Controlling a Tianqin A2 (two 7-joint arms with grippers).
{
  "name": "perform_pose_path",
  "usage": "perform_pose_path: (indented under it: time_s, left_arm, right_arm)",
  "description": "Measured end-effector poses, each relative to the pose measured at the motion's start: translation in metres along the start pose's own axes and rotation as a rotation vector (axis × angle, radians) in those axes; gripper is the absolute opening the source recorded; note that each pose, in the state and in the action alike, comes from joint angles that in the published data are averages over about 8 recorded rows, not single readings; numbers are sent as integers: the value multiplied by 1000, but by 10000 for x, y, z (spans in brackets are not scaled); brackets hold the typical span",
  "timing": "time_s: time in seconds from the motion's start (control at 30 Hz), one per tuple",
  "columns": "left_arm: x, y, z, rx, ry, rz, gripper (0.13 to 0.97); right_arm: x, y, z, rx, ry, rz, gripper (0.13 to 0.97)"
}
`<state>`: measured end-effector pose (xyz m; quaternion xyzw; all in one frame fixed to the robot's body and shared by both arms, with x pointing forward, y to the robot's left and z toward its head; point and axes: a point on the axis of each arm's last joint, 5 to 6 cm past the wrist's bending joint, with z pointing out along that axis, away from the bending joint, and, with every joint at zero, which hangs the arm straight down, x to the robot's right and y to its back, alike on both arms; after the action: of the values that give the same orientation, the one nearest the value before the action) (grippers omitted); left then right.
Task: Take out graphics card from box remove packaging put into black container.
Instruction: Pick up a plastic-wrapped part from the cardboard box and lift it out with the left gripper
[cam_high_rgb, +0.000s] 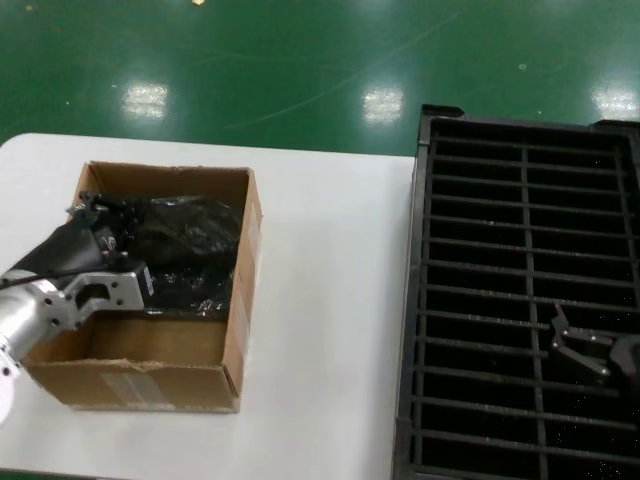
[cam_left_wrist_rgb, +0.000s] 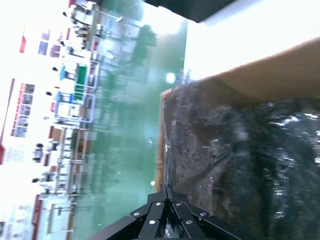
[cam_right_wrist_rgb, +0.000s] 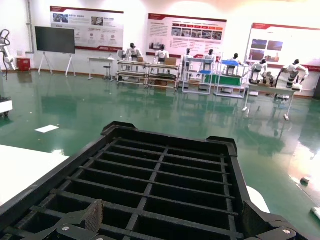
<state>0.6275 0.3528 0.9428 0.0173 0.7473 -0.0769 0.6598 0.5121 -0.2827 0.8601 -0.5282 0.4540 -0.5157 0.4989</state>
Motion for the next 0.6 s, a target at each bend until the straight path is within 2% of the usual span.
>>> perform_pose_path:
  time_s: [0.17,0.37,0.5,0.6]
  left_arm:
    - [-191,-44,-216,10,-65,0,141]
    - [-393,-130,-552,31,-141,-5,140]
    - [-448,-221,-801,61,-174,-12,140]
    - [-436,-296,-961,94,-183,-22,140]
  right_arm:
    - [0,0,0,0,0,0,966]
    - [0,0,0,0,0,0,966]
    - [0,0,0,0,0,0,966]
    - [0,0,0,0,0,0,966]
